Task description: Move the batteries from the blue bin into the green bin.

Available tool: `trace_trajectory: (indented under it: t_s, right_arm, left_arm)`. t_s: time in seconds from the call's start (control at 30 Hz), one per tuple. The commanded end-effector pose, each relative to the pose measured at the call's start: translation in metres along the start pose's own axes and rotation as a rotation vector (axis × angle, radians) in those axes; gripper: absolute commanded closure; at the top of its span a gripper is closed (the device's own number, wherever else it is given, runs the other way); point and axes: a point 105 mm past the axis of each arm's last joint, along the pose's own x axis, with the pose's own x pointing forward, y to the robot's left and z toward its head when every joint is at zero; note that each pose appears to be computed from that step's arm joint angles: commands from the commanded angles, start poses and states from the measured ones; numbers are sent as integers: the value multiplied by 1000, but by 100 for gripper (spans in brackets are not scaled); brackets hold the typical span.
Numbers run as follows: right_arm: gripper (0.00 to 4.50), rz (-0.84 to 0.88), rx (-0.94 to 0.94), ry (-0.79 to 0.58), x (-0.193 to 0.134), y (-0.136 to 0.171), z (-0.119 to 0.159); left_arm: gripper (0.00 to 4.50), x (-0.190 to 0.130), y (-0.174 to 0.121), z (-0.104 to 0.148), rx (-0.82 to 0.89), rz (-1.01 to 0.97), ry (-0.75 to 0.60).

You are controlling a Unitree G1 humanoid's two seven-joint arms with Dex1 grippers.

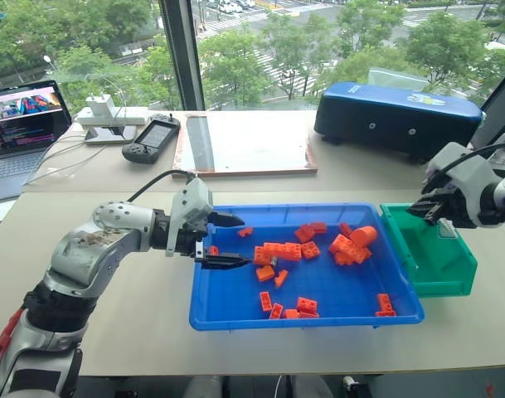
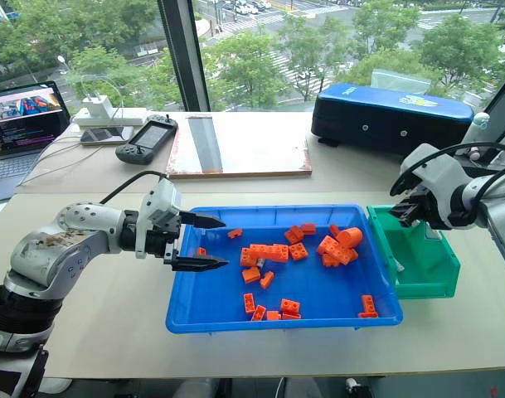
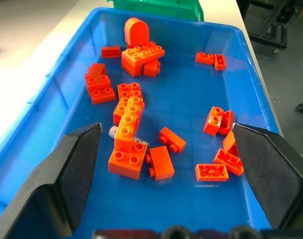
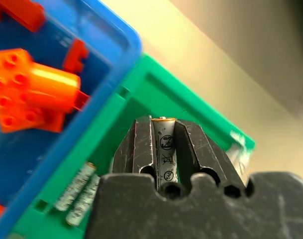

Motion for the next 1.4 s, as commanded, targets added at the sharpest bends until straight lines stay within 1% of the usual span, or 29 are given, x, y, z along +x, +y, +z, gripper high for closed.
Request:
trace_trajectory:
  t_s: [0.03,0.07,0.1,0.13,0.17,0.2,0.23,0.27,0.33,0.4,0.43,0.47,0.53,0.6,0.77,0.87,0.97,1.17,1.27,1.37,1.4]
  right_arm:
    - [424,-37,-7,9,-1,-5,-5]
    - [424,-43,2,26,0,-5,-10]
    - [323,-49,6,36,1,-6,-13]
    - [301,-55,7,29,1,-6,-11]
    - [264,-61,12,15,0,-7,-8]
    - [249,-64,9,4,-1,-7,-4]
    - [219,-68,0,-6,-2,-8,-1]
    - [177,-75,-10,-16,-3,-9,3]
    - [115,-81,-37,-49,-5,-9,14]
    - [45,-46,-61,-99,-6,0,29]
    - [8,25,-98,-163,-5,15,45]
    - [2,101,-131,-221,-4,33,58]
    - [2,255,-226,-317,-5,71,77]
    - [2,379,-284,-348,-4,102,81]
    - [2,554,-331,-362,9,149,81]
    - [2,594,-340,-373,16,161,84]
    - [2,622,-363,-356,26,170,79]
    - [2,638,-376,-356,39,178,78]
    - [78,640,-383,-360,46,182,80]
    - [172,641,-388,-367,48,184,81]
    - [209,642,-389,-368,48,184,82]
  left_arm:
    - [0,-3,2,8,44,14,-19]
    - [0,-4,3,8,45,21,-17]
    - [0,-6,4,8,45,29,-15]
    - [0,-7,5,8,46,36,-13]
    - [0,-9,6,8,47,44,-12]
    - [0,-10,7,9,48,51,-12]
    - [0,-11,8,9,47,60,-12]
    - [0,-12,10,9,48,68,-11]
    - [0,-13,12,9,51,80,-8]
    - [0,-15,13,8,50,86,-5]
    - [0,-16,15,8,51,94,-1]
    - [0,-17,16,7,51,100,2]
    - [0,-19,18,6,50,109,8]
    - [0,-19,19,5,52,116,12]
    - [0,-20,21,5,54,120,15]
    - [0,-20,20,5,57,121,17]
    - [0,-19,18,5,57,121,15]
    - [0,-19,17,5,55,126,15]
    - [0,-20,17,5,55,131,16]
    - [0,-20,17,4,54,133,17]
    - [0,-20,17,4,54,134,17]
